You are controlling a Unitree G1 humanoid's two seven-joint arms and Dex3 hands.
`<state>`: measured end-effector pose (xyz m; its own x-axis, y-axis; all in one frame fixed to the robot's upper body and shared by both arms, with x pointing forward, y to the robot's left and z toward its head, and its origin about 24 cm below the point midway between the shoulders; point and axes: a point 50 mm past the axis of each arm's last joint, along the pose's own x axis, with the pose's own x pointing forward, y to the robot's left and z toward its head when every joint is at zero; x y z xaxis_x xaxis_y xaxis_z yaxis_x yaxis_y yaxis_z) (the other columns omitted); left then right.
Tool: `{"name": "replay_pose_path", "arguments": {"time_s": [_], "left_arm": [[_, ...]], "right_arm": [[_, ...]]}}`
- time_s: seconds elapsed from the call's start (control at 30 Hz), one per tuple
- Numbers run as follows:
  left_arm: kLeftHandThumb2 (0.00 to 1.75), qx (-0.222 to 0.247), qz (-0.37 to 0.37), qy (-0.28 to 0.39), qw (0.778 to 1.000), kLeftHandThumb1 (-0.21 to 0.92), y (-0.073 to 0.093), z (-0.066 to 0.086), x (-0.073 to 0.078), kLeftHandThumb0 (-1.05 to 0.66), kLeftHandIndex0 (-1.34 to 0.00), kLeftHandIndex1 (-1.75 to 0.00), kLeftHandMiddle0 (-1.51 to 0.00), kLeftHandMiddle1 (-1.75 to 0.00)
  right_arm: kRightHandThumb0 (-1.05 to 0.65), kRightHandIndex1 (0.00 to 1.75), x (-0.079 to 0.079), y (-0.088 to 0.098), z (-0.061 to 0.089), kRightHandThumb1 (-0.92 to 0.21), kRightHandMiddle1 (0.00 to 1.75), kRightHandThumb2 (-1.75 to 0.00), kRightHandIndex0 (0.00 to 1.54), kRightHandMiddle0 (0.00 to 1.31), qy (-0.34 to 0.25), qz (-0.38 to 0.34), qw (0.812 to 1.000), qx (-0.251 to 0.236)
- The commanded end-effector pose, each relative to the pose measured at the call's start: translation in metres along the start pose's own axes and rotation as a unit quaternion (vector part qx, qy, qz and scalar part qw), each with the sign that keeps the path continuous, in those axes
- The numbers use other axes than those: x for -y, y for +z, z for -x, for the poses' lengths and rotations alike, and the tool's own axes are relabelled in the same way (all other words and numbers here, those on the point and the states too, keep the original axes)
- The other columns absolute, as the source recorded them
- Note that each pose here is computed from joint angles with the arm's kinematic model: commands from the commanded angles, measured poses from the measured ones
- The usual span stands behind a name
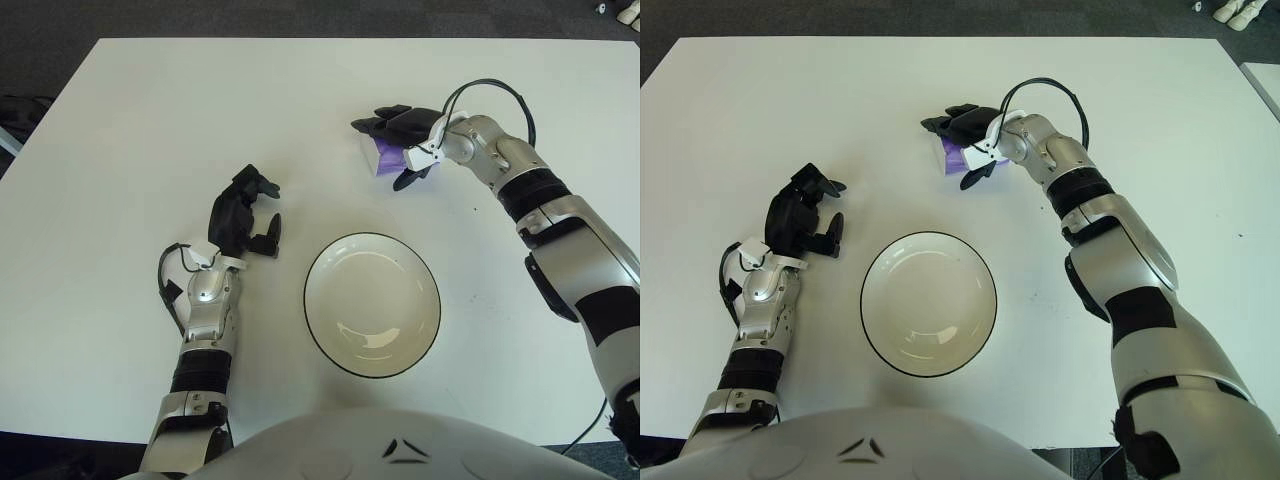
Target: Put the tissue paper into the plate.
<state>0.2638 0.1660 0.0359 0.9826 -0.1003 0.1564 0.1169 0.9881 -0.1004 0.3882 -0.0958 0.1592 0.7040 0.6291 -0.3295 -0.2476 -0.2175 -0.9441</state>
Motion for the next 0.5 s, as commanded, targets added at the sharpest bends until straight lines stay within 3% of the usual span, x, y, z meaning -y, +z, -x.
{"name": "replay_pose_path", "arguments": {"time_s": [0.0, 0.3, 0.4, 0.47], "left_arm": [[1.75, -0.083, 0.018, 0.026, 0.996, -0.08, -0.035, 0.031, -0.005, -0.01, -0.72, -1.67, -0.9, -1.75], [1.75, -0.085, 0.01, 0.032, 0.996, -0.08, -0.034, 0.033, -0.007, -0.01, -0.73, -1.66, -0.9, -1.75], [1.75, -0.084, 0.01, 0.031, 0.996, -0.09, -0.034, 0.033, -0.008, -0.01, -0.74, -1.65, -0.9, -1.75], [1.75, -0.084, 0.009, 0.03, 0.996, -0.09, -0.034, 0.033, -0.009, -0.01, -0.75, -1.64, -0.9, -1.75]], "right_arm": [[-1.05, 0.0, -0.028, -0.01, 0.001, -0.59, 0.0, -0.52, 0.0, 0.0, 0.03, -0.043, 0.998, -0.023], [-1.01, 0.0, -0.056, -0.012, -0.002, -0.58, 0.0, -0.53, 0.0, 0.0, 0.012, -0.137, 0.99, -0.035], [-0.99, 0.0, -0.068, -0.008, -0.005, -0.54, 0.0, -0.6, 0.0, 0.0, -0.006, -0.161, 0.986, -0.036], [-0.94, 0.0, -0.075, -0.007, -0.005, -0.47, 0.01, -0.75, 0.0, 0.0, -0.032, -0.179, 0.983, -0.039]]}}
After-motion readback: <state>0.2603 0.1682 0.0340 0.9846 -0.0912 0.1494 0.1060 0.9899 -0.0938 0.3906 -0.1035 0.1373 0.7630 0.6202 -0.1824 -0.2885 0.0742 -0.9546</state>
